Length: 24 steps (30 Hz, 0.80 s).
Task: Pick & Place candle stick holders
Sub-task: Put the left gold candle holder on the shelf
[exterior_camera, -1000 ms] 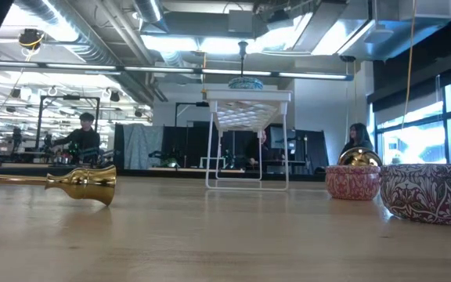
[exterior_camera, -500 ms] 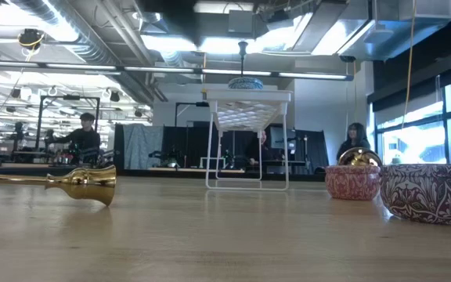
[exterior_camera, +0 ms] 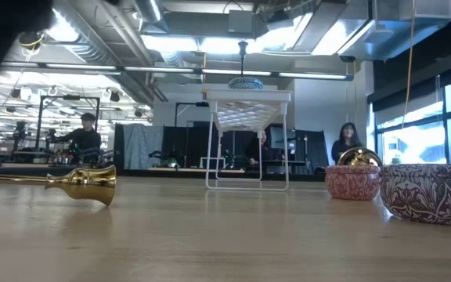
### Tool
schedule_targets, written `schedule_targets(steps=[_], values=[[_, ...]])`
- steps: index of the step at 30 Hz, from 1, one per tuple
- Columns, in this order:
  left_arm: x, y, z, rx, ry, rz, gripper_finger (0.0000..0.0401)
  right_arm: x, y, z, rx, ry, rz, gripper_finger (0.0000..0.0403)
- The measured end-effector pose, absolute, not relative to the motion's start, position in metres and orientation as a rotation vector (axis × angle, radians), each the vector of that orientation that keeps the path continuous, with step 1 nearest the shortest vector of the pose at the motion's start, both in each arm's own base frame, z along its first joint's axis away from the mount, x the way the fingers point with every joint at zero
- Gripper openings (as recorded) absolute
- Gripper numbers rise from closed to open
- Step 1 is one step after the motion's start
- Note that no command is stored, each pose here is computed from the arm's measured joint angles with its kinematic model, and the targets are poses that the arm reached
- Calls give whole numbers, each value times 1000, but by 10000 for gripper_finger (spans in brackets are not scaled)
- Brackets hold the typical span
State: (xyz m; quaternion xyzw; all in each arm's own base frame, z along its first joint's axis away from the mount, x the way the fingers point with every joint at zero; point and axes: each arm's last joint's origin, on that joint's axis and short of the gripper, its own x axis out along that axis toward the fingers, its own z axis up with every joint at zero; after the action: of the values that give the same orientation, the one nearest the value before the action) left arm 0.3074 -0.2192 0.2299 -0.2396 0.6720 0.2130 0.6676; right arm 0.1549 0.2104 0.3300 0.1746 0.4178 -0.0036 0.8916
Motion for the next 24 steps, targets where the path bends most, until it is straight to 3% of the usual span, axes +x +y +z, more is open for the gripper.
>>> schedule_targets(steps=[7, 14, 19, 24], values=[[291, -258, 229, -535, 1461, 317, 400, 155, 211, 330, 361, 862, -8, 124], [281, -267, 228, -501, 1421, 349, 400, 155, 211, 330, 351, 860, -6, 124], [279, -251, 219, -456, 1441, 586, 400, 155, 211, 330, 345, 860, -3, 124], [286, -240, 206, -450, 1460, 661, 400, 155, 211, 330, 347, 857, -2, 124]])
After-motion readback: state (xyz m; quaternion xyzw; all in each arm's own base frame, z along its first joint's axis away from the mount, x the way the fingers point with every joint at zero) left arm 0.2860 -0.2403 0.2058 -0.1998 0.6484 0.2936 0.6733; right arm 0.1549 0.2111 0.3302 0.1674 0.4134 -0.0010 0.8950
